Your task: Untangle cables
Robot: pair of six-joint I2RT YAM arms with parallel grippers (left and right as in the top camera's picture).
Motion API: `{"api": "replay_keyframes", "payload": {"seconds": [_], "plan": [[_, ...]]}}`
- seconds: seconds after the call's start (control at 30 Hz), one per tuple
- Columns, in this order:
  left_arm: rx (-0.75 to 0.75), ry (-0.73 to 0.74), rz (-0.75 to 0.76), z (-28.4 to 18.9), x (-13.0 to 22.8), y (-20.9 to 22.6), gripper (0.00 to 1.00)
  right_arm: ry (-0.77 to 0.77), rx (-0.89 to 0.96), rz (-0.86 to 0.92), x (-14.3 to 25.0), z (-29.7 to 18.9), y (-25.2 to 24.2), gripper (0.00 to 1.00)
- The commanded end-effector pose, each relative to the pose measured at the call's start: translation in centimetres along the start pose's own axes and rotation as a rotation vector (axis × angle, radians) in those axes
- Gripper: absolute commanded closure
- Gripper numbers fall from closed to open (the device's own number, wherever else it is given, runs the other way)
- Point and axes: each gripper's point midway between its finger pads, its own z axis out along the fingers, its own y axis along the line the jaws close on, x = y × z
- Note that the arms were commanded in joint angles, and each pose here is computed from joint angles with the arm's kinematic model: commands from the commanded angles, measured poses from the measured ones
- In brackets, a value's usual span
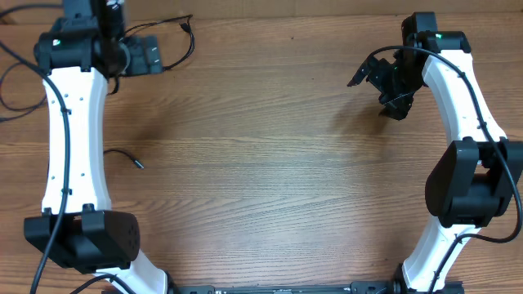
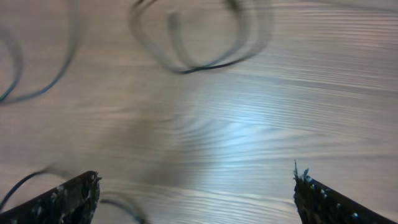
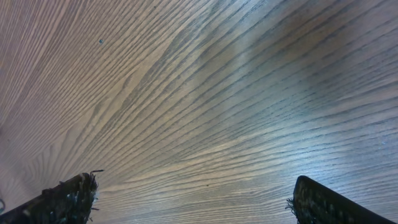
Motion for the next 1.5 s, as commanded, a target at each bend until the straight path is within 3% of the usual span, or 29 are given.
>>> {"api": "replay_keyframes", "payload": {"seconds": [0.0, 0.33, 0.53, 0.67, 0.8, 1.03, 1.47], "plan": [[0.085, -0.049, 0.066, -2.9, -0.7, -2.3, 0.01, -0.051, -0.036, -0.022, -0.5, -2.1, 1.0, 0.0], [0.1, -0.203, 0.099, -14.6, 2.2, -2.6, 0.0, -0.051, -0.036, -0.022, -0.5, -2.1, 1.0, 0.0], [0.101, -0.285, 0.102, -19.0, 8.5, -2.0, 0.0, -0.051, -0.036, -0.022, -0.5, -2.1, 1.0, 0.0], [0.128, -0.444, 0.035, -22.3, 13.6, -1.6, 0.0, -0.051, -0.036, -0.022, -0.5, -2.1, 1.0, 0.0], [0.154, -0.502, -0.024, -23.7, 17.3, -1.3, 0.0, -0.051, -0.036, -0.022, -0.5, -2.1, 1.0, 0.0], [0.158, -0.377, -0.037, -23.8, 24.0, -1.0, 0.0, -0.051, -0.035, -0.022, -0.5, -2.1, 1.0, 0.0], [0.185, -0.331, -0.025, -23.1, 25.8, -1.3, 0.01, -0.051, -0.035, -0.022, -0.5, -2.1, 1.0, 0.0]]}}
